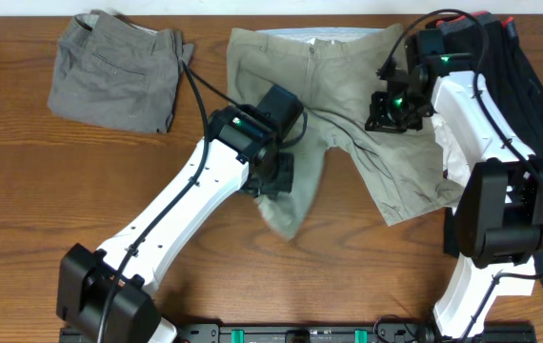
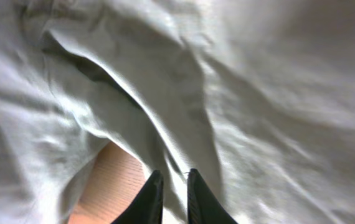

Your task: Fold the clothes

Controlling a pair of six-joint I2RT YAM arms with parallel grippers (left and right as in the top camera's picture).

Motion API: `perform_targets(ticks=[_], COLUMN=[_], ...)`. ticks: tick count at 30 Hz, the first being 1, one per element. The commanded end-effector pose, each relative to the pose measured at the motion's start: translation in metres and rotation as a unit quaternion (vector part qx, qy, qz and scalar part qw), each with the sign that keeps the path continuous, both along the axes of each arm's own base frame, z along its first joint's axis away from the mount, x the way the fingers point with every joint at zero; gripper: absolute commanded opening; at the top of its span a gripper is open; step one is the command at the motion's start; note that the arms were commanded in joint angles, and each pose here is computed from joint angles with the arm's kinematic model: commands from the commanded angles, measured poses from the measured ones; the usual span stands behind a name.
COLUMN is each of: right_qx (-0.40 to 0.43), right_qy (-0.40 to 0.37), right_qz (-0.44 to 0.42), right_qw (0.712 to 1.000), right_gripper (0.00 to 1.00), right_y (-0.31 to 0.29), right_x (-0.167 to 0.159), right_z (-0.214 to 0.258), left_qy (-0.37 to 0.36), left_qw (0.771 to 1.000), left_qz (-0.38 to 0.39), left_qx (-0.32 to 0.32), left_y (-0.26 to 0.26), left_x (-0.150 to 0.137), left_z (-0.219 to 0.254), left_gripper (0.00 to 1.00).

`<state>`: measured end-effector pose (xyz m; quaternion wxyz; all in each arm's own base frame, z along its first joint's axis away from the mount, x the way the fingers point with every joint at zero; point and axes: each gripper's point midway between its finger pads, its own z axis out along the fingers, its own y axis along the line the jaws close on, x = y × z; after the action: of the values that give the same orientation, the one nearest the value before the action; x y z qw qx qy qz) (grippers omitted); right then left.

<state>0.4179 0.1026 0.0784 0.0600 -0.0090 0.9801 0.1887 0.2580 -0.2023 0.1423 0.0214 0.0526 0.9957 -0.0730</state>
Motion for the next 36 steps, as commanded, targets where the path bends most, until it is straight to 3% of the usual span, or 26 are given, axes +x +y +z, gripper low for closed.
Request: perform_targets(ticks=[1, 4, 5, 8, 12, 17, 20, 31, 36], right_qx=[0.0, 0.0, 0.0, -0.002, -0.004, -0.004, 0.001, -0.006, -0.036], right_qy=[0.001, 0.001, 0.001, 0.0, -0.002, -0.006, -0.008, 0.002, 0.001], right_qz=[0.021, 0.023, 0.023, 0.022, 0.029, 0.036, 0.063, 0.194, 0.223], right_qw=[1.0, 1.0, 1.0, 1.0, 1.0, 0.999, 0.998, 0.981, 0.974], right_gripper=[0.18, 0.21, 0.22, 0.28, 0.34, 0.33, 0.25, 0.3, 0.35], right_y=[0.01, 0.011, 0.011, 0.011, 0.01, 0.011, 0.021, 0.115, 0.141], right_x=[-0.002, -0.003, -0.003, -0.003, -0.003, -0.002, -0.007, -0.057, -0.08], right_z=[-0.003, -0.003, -0.003, -0.003, -0.003, -0.003, -0.002, -0.012, -0.031], left_qy=[0.049, 0.087, 0.094, 0.106, 0.097, 0.026, 0.008, 0.023, 0.027], left_qw=[0.998, 0.994, 0.993, 0.991, 0.99, 0.987, 0.988, 0.98, 0.984], left_qz=[-0.001, -0.003, -0.004, -0.006, -0.009, 0.038, 0.053, 0.147, 0.16], left_qx=[0.041, 0.068, 0.073, 0.082, 0.1, 0.156, 0.142, 0.132, 0.074], left_y=[0.014, 0.025, 0.027, 0.031, 0.037, 0.058, 0.058, 0.107, 0.105], left_x=[-0.019, -0.036, -0.04, -0.046, -0.043, -0.013, 0.0, 0.02, 0.032], left_z=[-0.009, -0.011, -0.011, -0.01, -0.01, -0.012, -0.018, -0.049, -0.061], left_gripper=[0.07, 0.17, 0.32, 0.54, 0.66, 0.67, 0.67, 0.67, 0.67])
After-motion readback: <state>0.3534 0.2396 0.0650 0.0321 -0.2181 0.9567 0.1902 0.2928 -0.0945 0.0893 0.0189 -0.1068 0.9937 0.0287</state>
